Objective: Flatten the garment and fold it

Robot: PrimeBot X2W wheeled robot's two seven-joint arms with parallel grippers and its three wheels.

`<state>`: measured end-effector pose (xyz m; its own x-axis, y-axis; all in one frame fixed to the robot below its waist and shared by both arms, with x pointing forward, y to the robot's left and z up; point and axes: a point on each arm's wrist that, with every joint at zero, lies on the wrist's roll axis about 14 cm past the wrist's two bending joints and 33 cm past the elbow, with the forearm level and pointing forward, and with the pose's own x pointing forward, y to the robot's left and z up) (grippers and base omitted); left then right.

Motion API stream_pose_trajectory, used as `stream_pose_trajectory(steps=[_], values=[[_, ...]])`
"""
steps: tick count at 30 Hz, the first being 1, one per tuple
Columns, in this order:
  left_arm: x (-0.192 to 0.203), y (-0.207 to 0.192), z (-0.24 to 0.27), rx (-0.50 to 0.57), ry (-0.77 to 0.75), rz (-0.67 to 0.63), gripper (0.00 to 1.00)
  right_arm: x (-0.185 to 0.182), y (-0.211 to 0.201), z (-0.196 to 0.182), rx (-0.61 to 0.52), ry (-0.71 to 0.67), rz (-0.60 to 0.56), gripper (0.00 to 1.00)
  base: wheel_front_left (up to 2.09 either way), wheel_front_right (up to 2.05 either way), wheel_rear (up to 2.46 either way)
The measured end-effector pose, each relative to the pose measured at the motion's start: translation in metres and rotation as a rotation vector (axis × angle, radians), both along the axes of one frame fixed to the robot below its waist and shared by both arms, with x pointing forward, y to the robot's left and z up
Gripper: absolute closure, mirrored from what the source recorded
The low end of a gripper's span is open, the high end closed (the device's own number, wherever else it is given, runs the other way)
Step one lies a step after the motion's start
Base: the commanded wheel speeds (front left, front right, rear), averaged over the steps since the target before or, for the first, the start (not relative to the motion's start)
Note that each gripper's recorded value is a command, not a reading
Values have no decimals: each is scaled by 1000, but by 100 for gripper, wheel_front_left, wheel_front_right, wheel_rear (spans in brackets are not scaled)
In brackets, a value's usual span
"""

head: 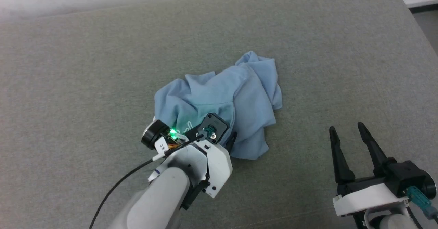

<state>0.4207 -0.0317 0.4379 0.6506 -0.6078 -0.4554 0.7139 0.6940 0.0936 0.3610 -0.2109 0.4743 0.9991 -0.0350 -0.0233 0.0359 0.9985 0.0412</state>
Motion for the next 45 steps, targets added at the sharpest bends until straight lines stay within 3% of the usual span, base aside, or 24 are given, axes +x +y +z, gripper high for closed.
stream_pose_trajectory(steps=[1, 2, 6, 13, 18, 22, 26, 27, 28, 29, 32, 35, 41, 45], values=[[0, -2, -4, 4, 10, -4, 11, -1, -2, -1, 1, 3, -7, 0, 0, 0, 0], [-1, -3, -8, 6, 20, -8, 100, -1, -4, -2, 1, 8, -12, 0, 0, 0, 0], [1, -7, -3, -53, 11, -1, 100, -1, -4, -5, 1, 15, -13, 0, 0, 0, 0], [21, 14, 76, -337, -180, 152, 100, 3, 8, -2, -6, 3, 28, 0, 0, 0, 0], [25, 93, 109, -471, -298, 445, 100, 5, 26, 1, -11, -9, 89, 0, 0, 0, 0], [10, 177, 86, -442, -299, 733, 100, 9, 42, 6, -4, -26, 138, 0, 0, 0, 0], [-28, 238, 23, -368, -148, 983, 100, 12, 55, 9, -4, -37, 178, 0, 0, 0, 0], [-40, 245, 5, -350, -93, 1020, 78, 13, 57, 9, -3, -37, 184, 0, 0, 0, 0], [-51, 248, -12, -329, -33, 1046, 28, 13, 59, 9, -2, -37, 189, 0, 0, 0, 0], [-60, 250, -27, -301, 17, 1059, 0, 13, 60, 8, -2, -36, 193, 0, 0, 0, 0], [-71, 251, -43, -285, 66, 1081, 0, 14, 62, 5, -1, -27, 199, 0, 0, 0, 0], [-67, 250, -36, -314, 18, 1075, 0, 14, 63, 5, -3, -26, 203, 0, 0, 0, 0], [-41, 247, 34, -397, -301, 955, 0, 16, 80, 13, -18, -49, 256, 0, 0, 0, 0], [-41, 246, 75, -339, -480, 851, 0, 20, 115, 13, -24, 0, 367, 0, 0, 0, 0]])
